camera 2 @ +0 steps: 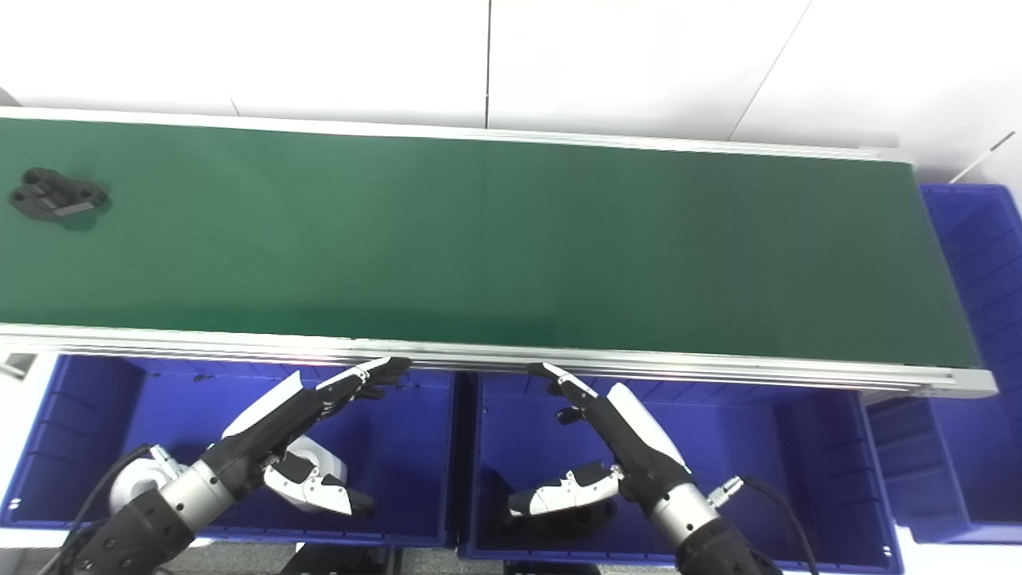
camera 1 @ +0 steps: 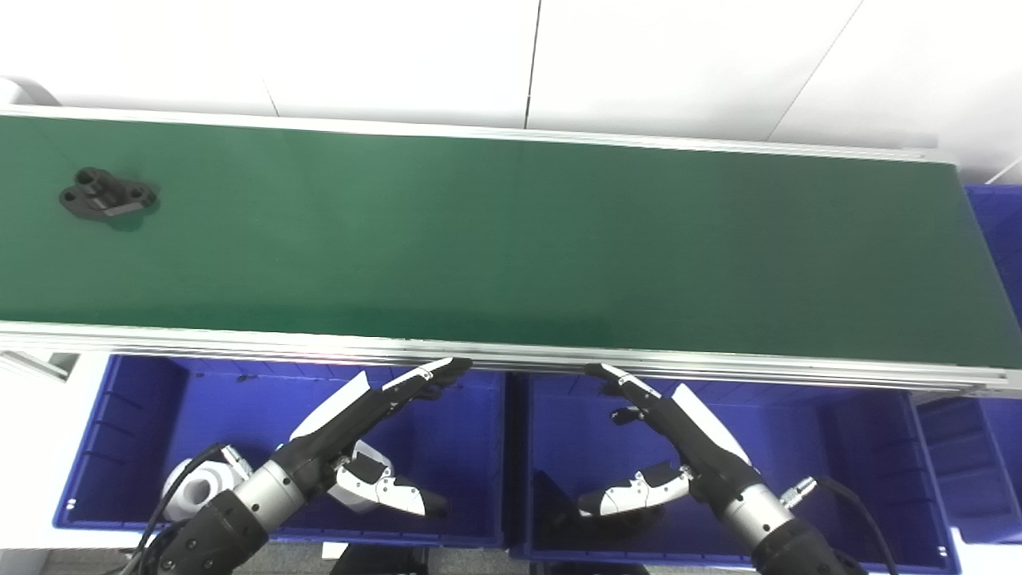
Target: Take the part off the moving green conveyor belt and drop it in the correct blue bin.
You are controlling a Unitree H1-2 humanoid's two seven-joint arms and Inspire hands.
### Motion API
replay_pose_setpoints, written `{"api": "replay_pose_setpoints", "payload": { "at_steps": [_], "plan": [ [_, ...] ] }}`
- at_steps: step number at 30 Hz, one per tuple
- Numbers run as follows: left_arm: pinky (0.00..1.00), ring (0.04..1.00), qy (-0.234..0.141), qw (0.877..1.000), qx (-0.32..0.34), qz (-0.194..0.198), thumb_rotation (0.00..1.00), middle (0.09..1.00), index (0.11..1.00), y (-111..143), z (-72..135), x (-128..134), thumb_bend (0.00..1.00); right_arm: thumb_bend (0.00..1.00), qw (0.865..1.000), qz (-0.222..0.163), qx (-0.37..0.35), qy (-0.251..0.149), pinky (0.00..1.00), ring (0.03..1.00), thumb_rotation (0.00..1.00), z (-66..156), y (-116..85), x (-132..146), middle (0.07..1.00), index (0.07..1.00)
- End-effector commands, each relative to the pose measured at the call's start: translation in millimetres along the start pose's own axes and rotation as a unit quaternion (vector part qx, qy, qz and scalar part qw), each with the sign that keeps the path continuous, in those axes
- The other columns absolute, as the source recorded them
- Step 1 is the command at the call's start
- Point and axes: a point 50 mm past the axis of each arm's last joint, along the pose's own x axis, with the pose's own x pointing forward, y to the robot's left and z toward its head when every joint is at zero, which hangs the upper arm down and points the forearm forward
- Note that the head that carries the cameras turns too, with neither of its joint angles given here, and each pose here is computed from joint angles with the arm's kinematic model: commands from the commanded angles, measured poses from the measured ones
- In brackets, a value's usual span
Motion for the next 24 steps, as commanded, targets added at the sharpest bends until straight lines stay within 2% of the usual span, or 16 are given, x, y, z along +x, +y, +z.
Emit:
{"api": "replay_pose_setpoints", "payload": {
  "at_steps": [1, 12, 24],
  "plan": [
    [0.88, 0.928, -0.018, 1.0, -0.002, 0.006, 0.33, 0.95, 0.932, 1.6, 7.3, -0.5, 0.88, 1.0, 1.0, -0.012, -0.01, -0.021, 0.79, 0.903, 0.31, 7.6, -3.8, -4.1, 0.927, 0.905],
    [0.84, 0.916, -0.022, 1.0, -0.012, 0.011, 0.29, 0.951, 0.933, 0.9, 4.7, 2.1, 0.87, 1.0, 1.0, -0.008, -0.001, -0.018, 0.8, 0.904, 0.27, 7.0, -5.0, -4.1, 0.926, 0.895],
    [0.83, 0.901, -0.025, 0.999, -0.015, 0.014, 0.29, 0.939, 0.925, 0.0, 3.4, 4.4, 0.87, 1.0, 1.0, -0.01, -0.003, -0.023, 0.79, 0.901, 0.28, 5.1, -5.6, -1.8, 0.924, 0.899]
  ]
}}
